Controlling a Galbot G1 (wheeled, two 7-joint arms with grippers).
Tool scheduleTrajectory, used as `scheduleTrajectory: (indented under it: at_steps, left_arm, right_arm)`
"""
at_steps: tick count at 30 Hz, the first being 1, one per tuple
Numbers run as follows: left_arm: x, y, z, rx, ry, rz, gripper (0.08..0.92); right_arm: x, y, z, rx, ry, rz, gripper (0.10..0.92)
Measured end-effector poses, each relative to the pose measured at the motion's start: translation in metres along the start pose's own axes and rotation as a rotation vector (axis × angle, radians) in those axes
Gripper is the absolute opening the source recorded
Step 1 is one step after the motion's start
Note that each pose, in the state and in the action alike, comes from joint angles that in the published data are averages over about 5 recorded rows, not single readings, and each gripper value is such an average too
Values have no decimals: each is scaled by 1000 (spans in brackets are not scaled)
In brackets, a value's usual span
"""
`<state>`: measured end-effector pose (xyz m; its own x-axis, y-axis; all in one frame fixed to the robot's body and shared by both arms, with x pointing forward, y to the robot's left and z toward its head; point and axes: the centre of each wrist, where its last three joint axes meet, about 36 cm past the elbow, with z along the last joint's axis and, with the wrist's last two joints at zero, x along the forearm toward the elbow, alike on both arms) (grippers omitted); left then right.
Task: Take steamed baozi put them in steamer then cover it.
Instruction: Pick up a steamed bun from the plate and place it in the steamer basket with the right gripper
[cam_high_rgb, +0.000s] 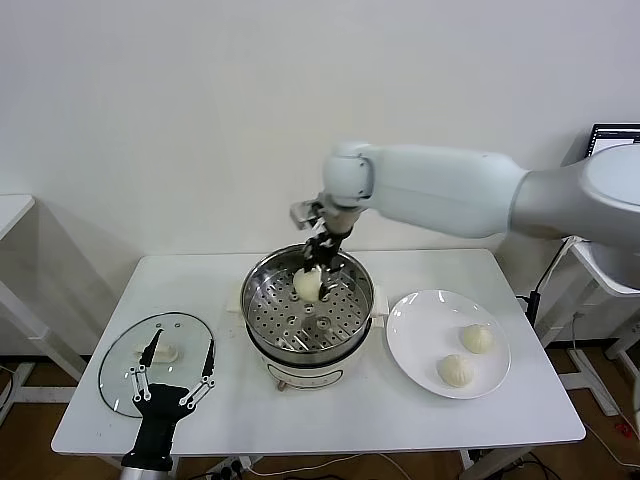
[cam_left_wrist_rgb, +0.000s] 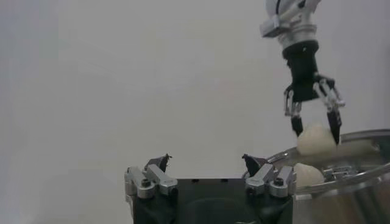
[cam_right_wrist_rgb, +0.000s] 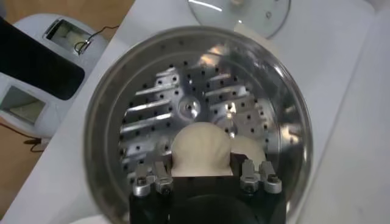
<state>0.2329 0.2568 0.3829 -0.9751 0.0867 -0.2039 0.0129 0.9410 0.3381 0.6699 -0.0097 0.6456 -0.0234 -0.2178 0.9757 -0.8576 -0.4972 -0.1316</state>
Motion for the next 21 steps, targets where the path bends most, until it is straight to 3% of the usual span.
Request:
scheduleTrajectory:
  at_steps: [14,21]
  left_arm:
    - [0,1,3,-1,1,-4,823]
    - [0,1,3,-2,1,-7,823]
  right_arm:
    - [-51,-13,-40,15,20,5,642]
    - [-63,-14,-47,17,15,5,688]
